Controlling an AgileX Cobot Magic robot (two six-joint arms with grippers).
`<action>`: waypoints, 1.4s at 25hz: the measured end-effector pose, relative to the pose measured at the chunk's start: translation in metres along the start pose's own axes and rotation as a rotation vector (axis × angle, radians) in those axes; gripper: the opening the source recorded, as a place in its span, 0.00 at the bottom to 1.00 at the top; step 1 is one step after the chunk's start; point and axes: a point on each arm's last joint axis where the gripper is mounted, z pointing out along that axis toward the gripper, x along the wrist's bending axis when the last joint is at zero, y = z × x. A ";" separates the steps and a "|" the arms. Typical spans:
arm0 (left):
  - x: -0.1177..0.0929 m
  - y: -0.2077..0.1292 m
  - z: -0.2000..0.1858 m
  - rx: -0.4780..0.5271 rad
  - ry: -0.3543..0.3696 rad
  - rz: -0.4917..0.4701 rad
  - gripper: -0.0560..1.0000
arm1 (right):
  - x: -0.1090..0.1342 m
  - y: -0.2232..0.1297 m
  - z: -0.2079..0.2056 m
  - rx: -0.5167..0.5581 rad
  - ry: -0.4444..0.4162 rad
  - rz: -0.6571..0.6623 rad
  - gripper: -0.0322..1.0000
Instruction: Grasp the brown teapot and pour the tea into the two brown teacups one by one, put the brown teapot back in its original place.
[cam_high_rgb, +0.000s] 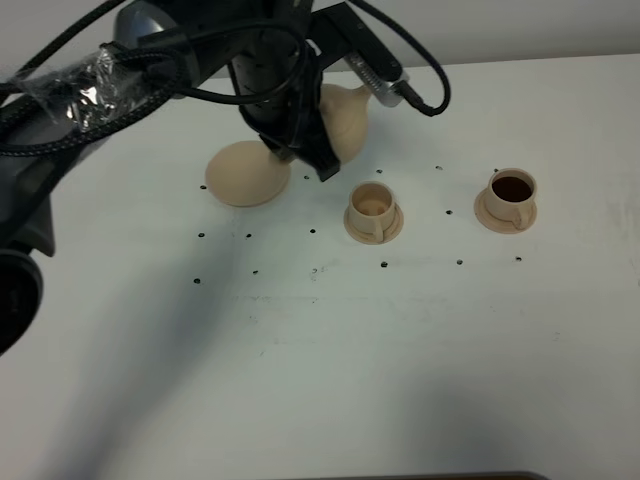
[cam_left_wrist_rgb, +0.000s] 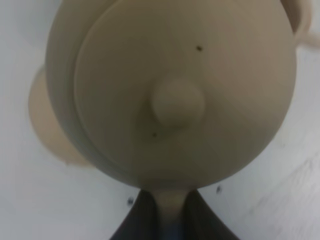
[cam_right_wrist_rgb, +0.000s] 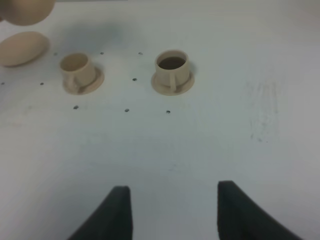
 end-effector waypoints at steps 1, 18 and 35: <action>0.003 -0.008 0.003 0.025 -0.004 0.000 0.17 | 0.000 0.000 0.000 0.000 0.000 0.000 0.43; 0.029 -0.047 0.084 -0.136 0.212 0.389 0.17 | 0.000 0.000 0.000 -0.001 0.001 0.000 0.43; -0.007 -0.019 0.100 -0.160 0.358 0.939 0.17 | 0.000 0.000 0.000 -0.001 0.001 0.000 0.43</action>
